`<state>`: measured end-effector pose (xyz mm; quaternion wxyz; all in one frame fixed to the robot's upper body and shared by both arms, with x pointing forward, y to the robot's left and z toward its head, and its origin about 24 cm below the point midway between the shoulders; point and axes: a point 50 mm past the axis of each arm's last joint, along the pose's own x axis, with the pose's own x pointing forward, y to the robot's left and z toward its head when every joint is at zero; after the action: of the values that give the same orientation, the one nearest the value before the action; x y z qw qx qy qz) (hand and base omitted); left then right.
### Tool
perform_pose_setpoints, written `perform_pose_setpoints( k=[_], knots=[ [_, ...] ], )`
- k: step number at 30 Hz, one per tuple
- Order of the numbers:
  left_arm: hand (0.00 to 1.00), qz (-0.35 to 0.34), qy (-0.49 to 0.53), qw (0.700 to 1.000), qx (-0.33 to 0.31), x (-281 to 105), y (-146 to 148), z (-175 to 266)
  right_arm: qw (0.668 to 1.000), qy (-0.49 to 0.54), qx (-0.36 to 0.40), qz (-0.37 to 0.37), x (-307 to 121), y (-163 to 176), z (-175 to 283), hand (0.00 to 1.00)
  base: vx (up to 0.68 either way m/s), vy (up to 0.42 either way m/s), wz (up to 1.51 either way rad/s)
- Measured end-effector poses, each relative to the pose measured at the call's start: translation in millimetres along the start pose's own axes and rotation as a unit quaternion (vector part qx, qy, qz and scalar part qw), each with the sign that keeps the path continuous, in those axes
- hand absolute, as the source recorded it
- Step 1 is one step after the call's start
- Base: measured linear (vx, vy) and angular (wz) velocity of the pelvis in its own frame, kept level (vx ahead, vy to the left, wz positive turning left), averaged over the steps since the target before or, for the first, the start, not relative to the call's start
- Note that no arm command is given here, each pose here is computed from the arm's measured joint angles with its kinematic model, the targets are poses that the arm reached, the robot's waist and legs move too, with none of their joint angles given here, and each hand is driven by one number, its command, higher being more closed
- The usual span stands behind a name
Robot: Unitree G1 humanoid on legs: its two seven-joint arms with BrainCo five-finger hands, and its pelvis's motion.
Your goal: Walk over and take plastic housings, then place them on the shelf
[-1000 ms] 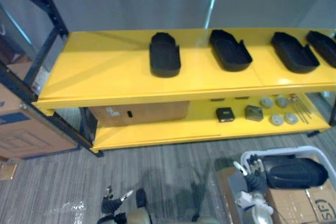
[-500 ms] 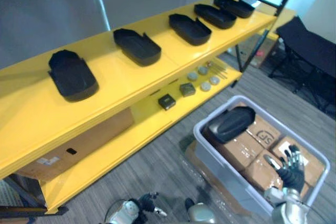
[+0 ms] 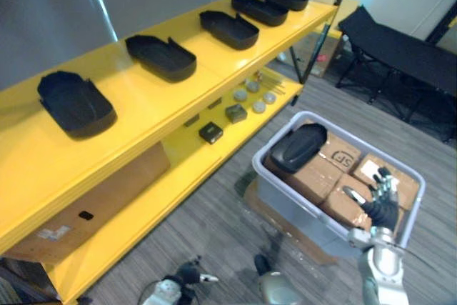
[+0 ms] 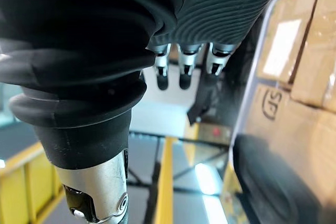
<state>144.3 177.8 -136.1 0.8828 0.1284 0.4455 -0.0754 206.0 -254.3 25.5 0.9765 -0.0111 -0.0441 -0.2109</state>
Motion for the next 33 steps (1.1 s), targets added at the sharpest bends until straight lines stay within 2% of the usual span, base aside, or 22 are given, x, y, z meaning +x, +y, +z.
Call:
perform_pose_setpoints(
  k=[2,6,9,12,14,17,20,22,23,25,29,33],
  knots=[
    [0.0,0.009,-0.012,1.0,-0.025,0,2,2,1.0,-0.01,0.006,0.012,8,8,6,0.0,0.0,0.062,0.17],
    [0.0,0.018,-0.057,0.998,-0.035,0,-2,15,1.0,-0.017,0.02,0.015,18,14,11,0.0,0.05,0.046,0.26],
    [0.0,0.008,-0.093,0.995,-0.028,0,-1,28,0.999,0.005,0.044,-0.015,16,13,2,0.0,-0.01,0.111,-0.16],
    [0.0,0.013,-0.113,0.993,-0.014,-1,10,38,0.994,0.054,0.082,-0.043,-15,12,-18,0.0,-0.13,0.191,-0.55],
    [0.0,0.036,-0.098,0.994,-0.008,-2,21,37,0.995,0.062,0.075,-0.02,-31,11,-20,0.0,-0.19,0.171,-1.02],
    [0.0,0.072,-0.049,0.996,-0.033,-4,39,18,0.997,0.055,0.063,0.003,-33,13,-17,0.0,-0.25,0.192,-0.98],
    [0.0,0.12,0.029,0.989,-0.078,-19,56,-35,0.997,0.011,0.049,0.053,-13,33,-2,0.0,-0.17,0.141,-1.14],
    [0.0,0.169,0.102,0.971,-0.134,-40,61,-82,0.995,-0.025,0.052,0.081,4,49,14,0.0,-0.1,0.024,-1.21],
    [0.0,0.17,0.106,0.97,-0.136,-41,61,-85,0.995,-0.026,0.053,0.082,4,50,14,0.0,-0.11,-0.033,-1.31],
    [0.0,0.19,0.188,0.943,-0.199,-70,52,-137,0.993,-0.037,0.06,0.098,13,63,23,0.0,-0.09,-0.082,-1.21],
    [0.0,0.186,0.218,0.93,-0.229,-84,43,-158,0.994,0.002,0.042,0.099,9,66,12,0.0,-0.08,-0.197,-0.71],
    [0.0,0.141,0.17,0.94,-0.258,-62,12,-134,0.995,0.054,0.012,0.078,10,51,-8,0.0,-0.06,-0.275,-1.02]
  ],
)
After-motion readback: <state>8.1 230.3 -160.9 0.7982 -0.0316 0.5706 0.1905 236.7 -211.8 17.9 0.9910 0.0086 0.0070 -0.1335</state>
